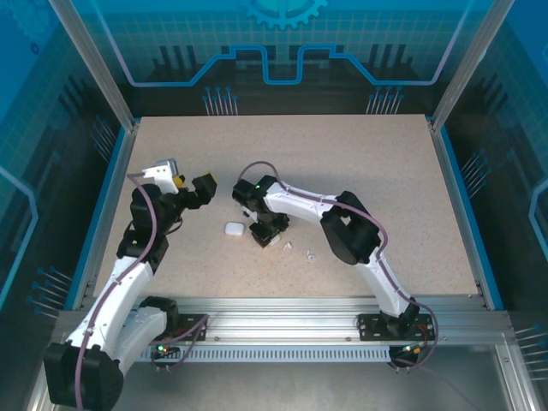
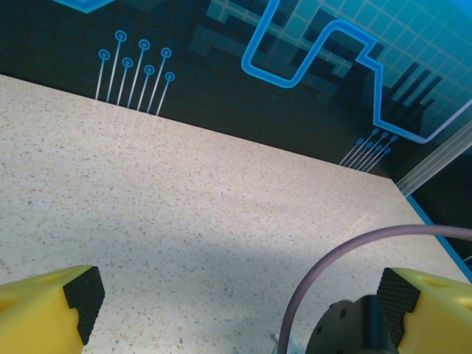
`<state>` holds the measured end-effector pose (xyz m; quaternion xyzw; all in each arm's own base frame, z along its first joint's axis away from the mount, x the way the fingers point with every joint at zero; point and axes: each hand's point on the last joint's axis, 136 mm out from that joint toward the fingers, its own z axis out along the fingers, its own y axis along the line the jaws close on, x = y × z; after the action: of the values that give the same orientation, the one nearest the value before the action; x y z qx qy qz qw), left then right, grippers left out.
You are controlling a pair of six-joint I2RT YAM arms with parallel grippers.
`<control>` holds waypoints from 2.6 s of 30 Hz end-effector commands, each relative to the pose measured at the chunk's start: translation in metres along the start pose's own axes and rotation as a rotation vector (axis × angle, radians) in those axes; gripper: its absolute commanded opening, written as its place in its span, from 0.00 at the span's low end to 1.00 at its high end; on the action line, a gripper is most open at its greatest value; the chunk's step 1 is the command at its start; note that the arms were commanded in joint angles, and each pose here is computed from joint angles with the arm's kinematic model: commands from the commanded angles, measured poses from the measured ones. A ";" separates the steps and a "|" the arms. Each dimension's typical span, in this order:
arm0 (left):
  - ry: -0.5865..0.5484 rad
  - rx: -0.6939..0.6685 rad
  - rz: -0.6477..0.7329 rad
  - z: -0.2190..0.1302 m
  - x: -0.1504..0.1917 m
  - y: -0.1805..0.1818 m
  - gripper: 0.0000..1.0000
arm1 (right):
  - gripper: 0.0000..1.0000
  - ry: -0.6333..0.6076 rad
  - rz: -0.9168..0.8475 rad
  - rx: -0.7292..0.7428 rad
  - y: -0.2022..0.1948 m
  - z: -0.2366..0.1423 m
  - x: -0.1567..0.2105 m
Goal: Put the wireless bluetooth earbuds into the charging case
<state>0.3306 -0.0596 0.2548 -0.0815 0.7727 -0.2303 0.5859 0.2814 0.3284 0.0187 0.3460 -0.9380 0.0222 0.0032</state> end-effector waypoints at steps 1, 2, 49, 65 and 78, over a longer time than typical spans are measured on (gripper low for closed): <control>-0.005 0.028 -0.028 -0.001 -0.004 -0.004 0.99 | 0.49 -0.070 0.005 0.019 -0.013 -0.018 -0.005; -0.002 0.032 -0.025 -0.001 -0.004 -0.005 0.99 | 0.49 -0.081 0.007 0.021 -0.015 -0.021 -0.004; 0.626 0.914 -0.093 0.023 0.066 -0.211 0.83 | 0.44 -0.910 -0.500 0.332 -0.087 -0.240 0.063; 0.752 0.935 -0.125 0.036 0.098 -0.242 0.74 | 0.44 -0.915 -0.476 0.335 -0.085 -0.240 0.058; 0.788 0.955 -0.116 0.036 0.109 -0.250 0.44 | 0.44 -0.907 -0.470 0.332 -0.083 -0.238 0.053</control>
<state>0.2975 -0.3273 0.2565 0.2286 0.7452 -0.5861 0.2210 0.2891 0.2342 0.2434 0.5291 -0.7316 0.0223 -0.4294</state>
